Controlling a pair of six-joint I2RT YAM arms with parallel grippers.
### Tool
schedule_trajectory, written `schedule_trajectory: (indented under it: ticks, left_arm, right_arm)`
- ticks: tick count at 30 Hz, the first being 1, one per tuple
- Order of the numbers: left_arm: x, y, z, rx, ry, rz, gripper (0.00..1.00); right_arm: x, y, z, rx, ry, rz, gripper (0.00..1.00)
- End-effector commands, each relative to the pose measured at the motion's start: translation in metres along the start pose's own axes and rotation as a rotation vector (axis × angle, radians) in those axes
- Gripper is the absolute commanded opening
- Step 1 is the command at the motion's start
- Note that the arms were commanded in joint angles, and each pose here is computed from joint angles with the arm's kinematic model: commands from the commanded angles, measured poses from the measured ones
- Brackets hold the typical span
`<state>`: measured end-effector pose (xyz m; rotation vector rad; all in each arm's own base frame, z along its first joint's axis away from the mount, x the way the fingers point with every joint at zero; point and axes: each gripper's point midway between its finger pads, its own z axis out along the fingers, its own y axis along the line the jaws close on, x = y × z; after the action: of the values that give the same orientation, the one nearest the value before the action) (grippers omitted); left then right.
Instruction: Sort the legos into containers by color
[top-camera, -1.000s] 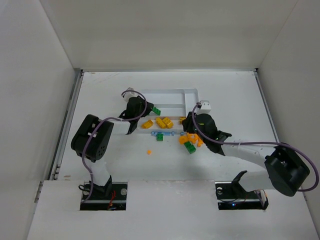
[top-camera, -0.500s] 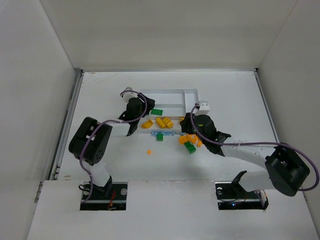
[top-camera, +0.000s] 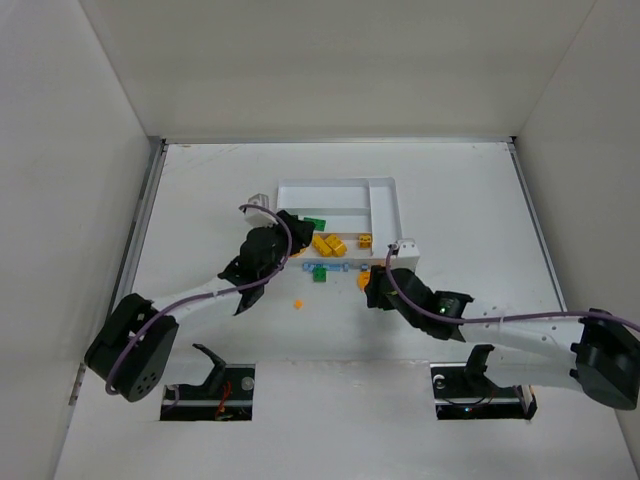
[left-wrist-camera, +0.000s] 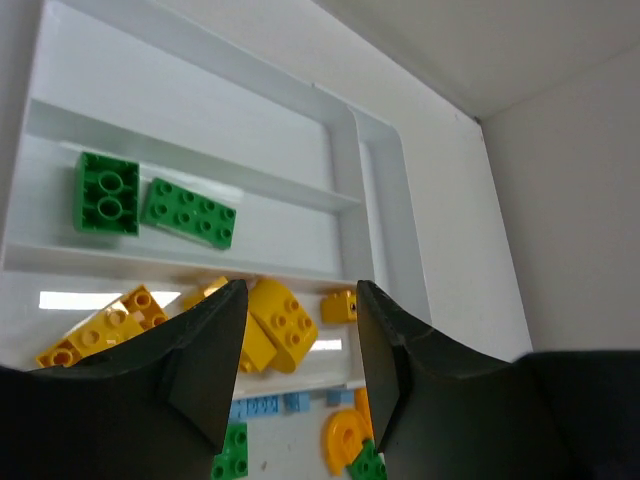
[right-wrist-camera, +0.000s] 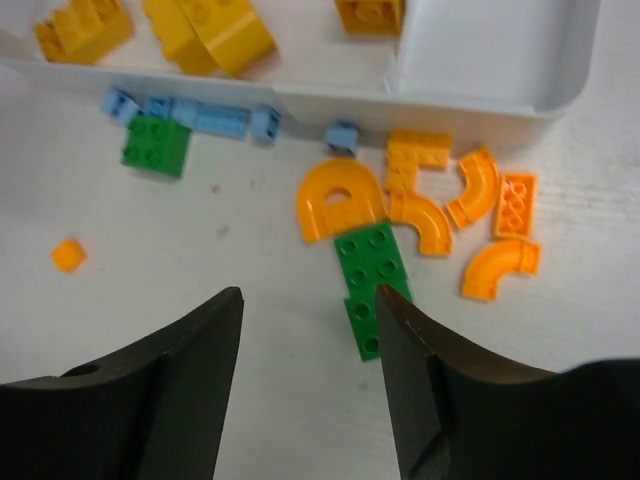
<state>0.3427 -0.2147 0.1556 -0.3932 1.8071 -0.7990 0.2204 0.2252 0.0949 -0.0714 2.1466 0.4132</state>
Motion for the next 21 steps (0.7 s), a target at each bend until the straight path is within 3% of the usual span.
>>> schedule_trajectory:
  ticks: [1,11,21]
  left_arm:
    - [0.015,-0.005,-0.015,0.049,0.038,0.058,0.44]
    - [0.029,-0.008,-0.030,0.111,0.102,0.054,0.43]
    - [0.041,-0.012,-0.029,0.130,0.151,0.047,0.43]
  right_arm:
    - [0.018,-0.019,-0.011,0.126,0.065,-0.009,0.63]
    - [0.034,-0.024,-0.001,0.199,0.152,-0.086,0.64]
    - [0.026,-0.032,0.016,0.211,0.142,-0.094,0.62]
